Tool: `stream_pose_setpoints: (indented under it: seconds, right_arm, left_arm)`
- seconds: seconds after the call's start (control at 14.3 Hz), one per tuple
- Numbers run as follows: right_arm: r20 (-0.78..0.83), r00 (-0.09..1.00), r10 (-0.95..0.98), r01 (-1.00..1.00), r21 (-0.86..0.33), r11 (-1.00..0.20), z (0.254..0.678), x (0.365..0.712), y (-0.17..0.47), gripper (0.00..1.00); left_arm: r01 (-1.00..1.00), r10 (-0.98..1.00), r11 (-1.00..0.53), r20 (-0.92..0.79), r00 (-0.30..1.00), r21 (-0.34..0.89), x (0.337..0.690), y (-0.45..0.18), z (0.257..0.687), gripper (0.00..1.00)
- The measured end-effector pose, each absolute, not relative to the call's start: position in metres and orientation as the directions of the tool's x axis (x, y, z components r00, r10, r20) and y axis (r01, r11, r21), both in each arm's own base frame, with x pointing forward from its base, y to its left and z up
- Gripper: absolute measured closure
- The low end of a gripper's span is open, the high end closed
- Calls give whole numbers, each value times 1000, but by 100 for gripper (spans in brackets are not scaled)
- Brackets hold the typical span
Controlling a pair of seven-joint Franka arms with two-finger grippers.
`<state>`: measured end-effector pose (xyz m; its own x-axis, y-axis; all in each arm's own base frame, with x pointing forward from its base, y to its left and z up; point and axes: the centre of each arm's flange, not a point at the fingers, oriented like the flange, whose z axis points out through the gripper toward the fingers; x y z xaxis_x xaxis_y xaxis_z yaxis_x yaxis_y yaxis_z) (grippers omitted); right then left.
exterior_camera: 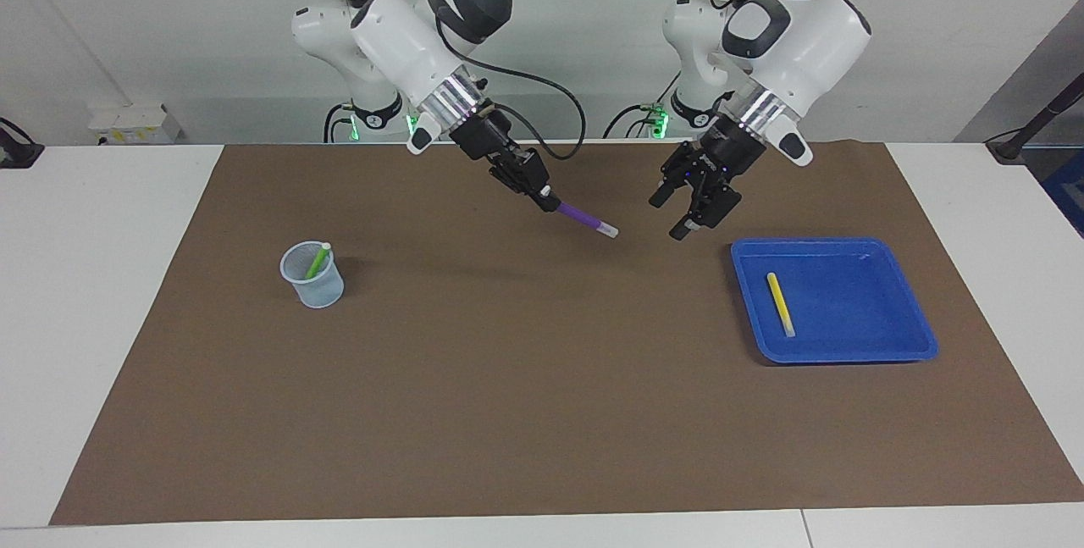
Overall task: Right arm passes pens to left for tray arrangement
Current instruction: 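Carry the purple pen to center while the left gripper reaches toward it, then close the left gripper on the purple pen beside the right gripper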
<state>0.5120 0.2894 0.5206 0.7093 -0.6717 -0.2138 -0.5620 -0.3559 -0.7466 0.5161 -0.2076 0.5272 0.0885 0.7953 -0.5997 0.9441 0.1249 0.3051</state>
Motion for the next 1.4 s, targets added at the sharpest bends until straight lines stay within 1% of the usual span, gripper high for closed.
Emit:
stream_pose_setpoints:
  seconds: [0.28, 0.35, 0.49, 0.84, 0.91, 1.12, 1.19, 1.26, 1.4]
  right_arm:
    - [-234, 693, -682, -564, -765, -310, 520, 503, 303, 81]
    - [-237, 695, -679, -564, -765, -310, 520, 501, 306, 81]
    - [-237, 695, -678, -564, -765, -311, 520, 501, 307, 81]
    - [-238, 695, -679, -566, -763, -312, 518, 501, 306, 81]
    - [-238, 695, -679, -566, -763, -312, 518, 501, 306, 81]
    - [-238, 694, -679, -567, -762, -313, 518, 501, 306, 81]
    - [-238, 694, -679, -567, -762, -313, 517, 501, 306, 81]
    - [-238, 694, -679, -568, -762, -313, 517, 501, 306, 81]
    - [-238, 694, -679, -568, -761, -313, 517, 500, 306, 81]
  left_arm:
    - [937, 787, 168, -614, 60, 306, 486, -253, 514, 10]
    - [938, 785, 167, -617, 60, 303, 483, -257, 515, 12]
    - [940, 781, 168, -622, 57, 297, 480, -262, 516, 10]
    - [933, 777, 188, -627, 51, 308, 478, -265, 519, 10]
    - [928, 776, 196, -628, 51, 318, 478, -267, 520, 12]
    - [920, 774, 210, -631, 49, 330, 477, -268, 522, 10]
    - [918, 774, 215, -632, 48, 333, 477, -268, 522, 14]
    - [916, 774, 217, -632, 49, 337, 477, -269, 522, 20]
    - [912, 774, 219, -631, 54, 347, 476, -271, 523, 20]
